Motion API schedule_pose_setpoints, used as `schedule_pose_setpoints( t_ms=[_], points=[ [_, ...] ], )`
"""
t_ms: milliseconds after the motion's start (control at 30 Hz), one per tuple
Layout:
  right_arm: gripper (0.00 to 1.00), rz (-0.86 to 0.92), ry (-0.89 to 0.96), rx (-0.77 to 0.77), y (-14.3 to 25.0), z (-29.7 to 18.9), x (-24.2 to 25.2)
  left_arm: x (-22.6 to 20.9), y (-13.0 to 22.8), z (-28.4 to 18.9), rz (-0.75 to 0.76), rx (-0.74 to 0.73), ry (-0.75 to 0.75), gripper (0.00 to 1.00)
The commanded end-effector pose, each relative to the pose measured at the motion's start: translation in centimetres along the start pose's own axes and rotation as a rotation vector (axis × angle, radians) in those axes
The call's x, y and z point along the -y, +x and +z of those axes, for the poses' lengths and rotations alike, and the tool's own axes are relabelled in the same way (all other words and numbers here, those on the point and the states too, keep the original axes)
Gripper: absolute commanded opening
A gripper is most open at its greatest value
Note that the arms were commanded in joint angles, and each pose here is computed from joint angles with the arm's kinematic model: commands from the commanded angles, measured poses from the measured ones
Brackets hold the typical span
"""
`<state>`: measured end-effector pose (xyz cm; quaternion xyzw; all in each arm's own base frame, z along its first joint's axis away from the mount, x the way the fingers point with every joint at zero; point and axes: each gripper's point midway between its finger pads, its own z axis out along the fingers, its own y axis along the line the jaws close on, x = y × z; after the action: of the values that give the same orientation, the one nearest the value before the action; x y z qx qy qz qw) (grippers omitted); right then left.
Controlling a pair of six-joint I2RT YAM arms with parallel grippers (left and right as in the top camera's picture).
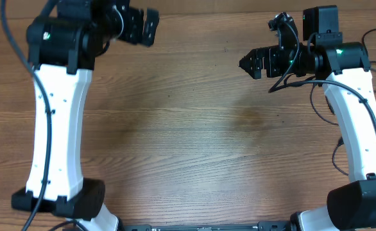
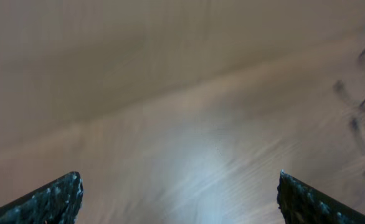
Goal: Untangle cables
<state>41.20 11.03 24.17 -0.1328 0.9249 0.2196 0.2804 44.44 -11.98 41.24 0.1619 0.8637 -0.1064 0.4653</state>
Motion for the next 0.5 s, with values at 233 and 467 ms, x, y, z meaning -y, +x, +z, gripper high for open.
schedule_pose_setpoints(
  t_ms=[233, 467],
  points=[
    [1.00, -0.026, 0.011, 0.035, -0.5, -1.4, -0.5, 7.7, -5.0, -6.9, 0.156, 0.323, 0.147, 1.00],
    [1.00, -0.026, 0.011, 0.035, -0.5, -1.4, -0.5, 8.9, -3.6, -10.4, 0.168, 0.484, 0.166, 1.00]
  ],
)
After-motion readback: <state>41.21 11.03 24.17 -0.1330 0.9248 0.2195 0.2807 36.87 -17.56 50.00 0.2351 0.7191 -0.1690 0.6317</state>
